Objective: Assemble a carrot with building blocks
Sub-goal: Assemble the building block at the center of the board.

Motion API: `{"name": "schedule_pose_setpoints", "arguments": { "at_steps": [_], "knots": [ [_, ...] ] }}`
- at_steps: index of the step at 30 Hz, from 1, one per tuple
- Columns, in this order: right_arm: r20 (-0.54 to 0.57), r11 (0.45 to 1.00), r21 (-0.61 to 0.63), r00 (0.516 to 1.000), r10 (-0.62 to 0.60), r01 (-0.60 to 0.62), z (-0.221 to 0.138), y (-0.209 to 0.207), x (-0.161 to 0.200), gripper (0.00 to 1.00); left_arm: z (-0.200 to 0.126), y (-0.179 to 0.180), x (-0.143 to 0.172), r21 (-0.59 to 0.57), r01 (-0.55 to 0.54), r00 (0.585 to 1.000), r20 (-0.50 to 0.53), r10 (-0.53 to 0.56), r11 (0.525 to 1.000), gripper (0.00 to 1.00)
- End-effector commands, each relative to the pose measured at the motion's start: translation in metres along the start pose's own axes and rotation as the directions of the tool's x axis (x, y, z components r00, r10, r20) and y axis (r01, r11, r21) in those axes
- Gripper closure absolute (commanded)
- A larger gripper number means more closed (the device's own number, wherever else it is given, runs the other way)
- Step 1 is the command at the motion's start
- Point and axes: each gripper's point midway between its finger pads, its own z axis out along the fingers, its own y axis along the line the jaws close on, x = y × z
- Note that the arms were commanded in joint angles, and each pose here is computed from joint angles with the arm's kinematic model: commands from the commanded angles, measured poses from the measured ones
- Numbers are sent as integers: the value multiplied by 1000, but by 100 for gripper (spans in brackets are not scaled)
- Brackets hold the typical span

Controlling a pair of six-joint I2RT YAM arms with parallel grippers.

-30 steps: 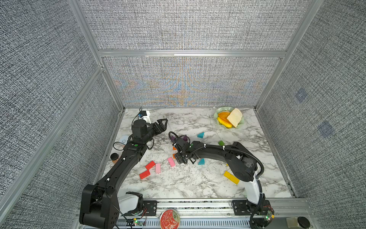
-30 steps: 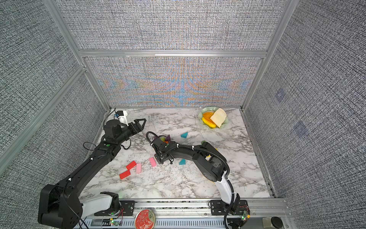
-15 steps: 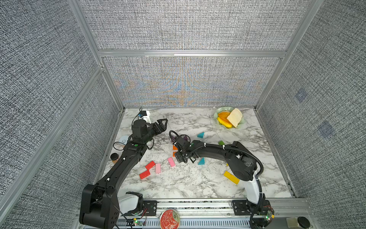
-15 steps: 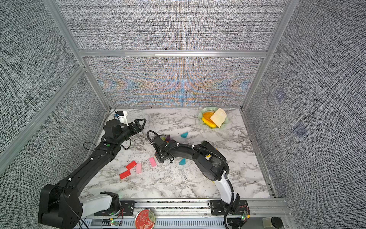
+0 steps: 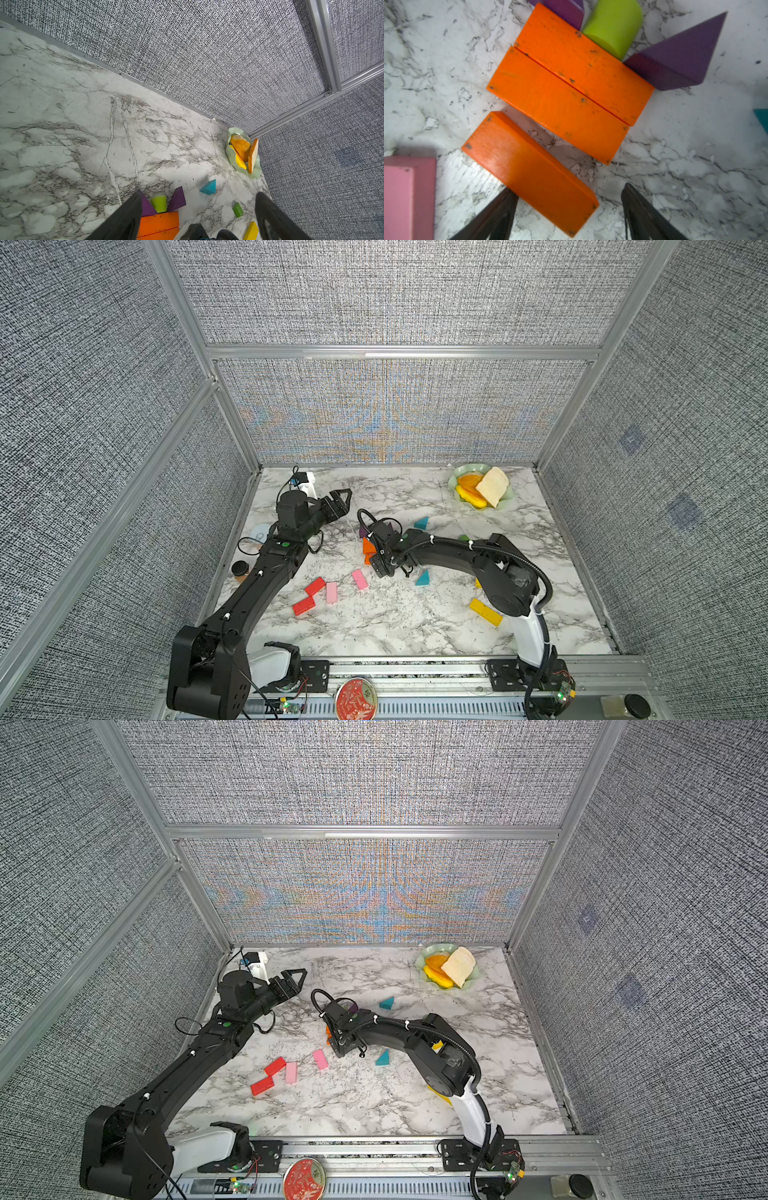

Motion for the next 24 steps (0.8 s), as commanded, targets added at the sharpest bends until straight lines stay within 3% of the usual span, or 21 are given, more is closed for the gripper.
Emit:
{"name": "schedule_pose_setpoints", "arguments": {
  "at_steps": [1,6,16,24],
  "knots": [
    [-38,999,10,999,-34,34,-5,-5,11,19,1,-4,-4,14,-13,1000,10,13,1000,14],
    [-69,996,-81,997,-32,26,-10,8,21,27,2,-4,-1,19,-6,1000,1,6,1000,14],
    [-61,997,-76,998,0,-4,0,8,20,48,4,-2,0,15,-5,1000,-4,5,1000,14],
    [-50,999,-43,999,7,-9,5,4,15,56,3,-3,-1,17,-6,1000,-1,6,1000,14]
  ]
}}
